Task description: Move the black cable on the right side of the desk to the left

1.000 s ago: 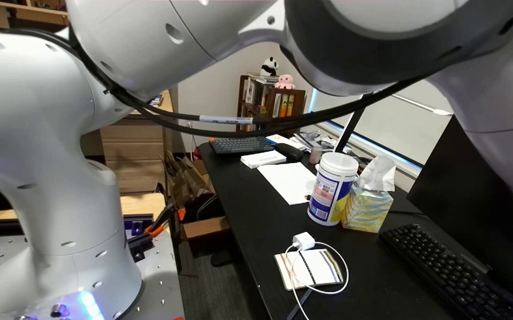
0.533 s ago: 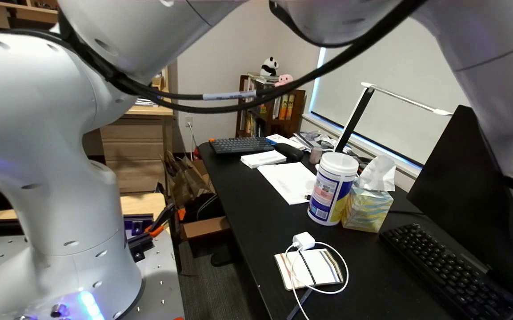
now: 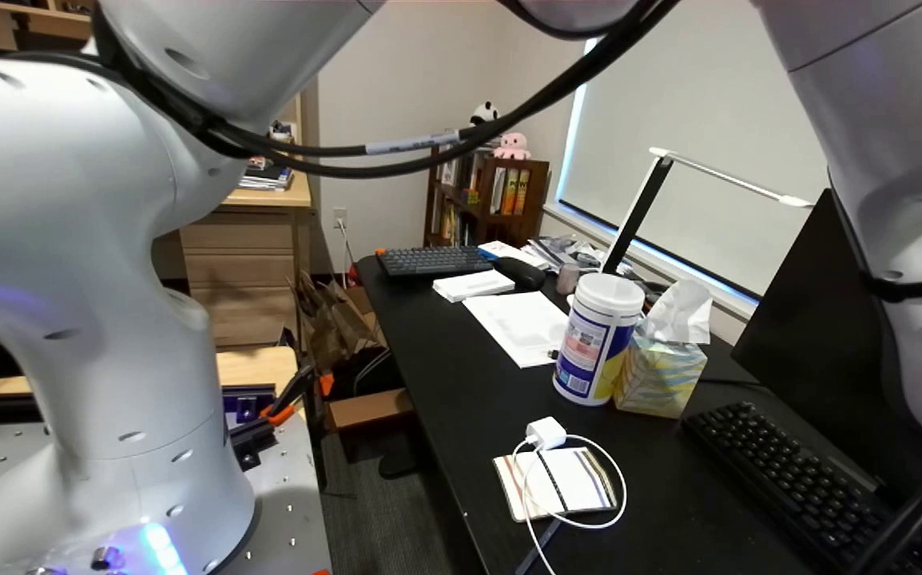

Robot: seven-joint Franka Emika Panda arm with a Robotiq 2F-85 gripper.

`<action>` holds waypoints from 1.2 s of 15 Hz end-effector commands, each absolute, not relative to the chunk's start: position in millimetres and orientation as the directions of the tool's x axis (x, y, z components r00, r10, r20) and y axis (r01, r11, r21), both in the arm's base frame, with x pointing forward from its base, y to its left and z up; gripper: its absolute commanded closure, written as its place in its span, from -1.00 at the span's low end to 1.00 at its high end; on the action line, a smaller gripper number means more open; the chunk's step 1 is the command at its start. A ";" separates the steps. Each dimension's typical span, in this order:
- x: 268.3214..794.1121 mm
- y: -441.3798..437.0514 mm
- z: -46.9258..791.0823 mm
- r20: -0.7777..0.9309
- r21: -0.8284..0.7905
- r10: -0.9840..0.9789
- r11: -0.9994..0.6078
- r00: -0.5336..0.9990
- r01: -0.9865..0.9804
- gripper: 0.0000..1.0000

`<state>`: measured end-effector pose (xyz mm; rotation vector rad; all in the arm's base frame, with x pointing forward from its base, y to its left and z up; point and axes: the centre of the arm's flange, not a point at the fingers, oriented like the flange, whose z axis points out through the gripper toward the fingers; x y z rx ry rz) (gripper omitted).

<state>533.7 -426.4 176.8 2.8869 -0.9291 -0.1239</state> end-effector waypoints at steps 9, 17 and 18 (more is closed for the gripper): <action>535.0 -337.2 167.1 -0.065 0.185 -0.410 -0.901 0.910 -0.393 0.92; 540.0 -265.4 150.0 -0.036 0.149 -0.289 -0.948 0.957 -0.281 0.90; 537.1 -264.0 153.5 -0.036 0.146 -0.286 -0.949 0.957 -0.278 0.90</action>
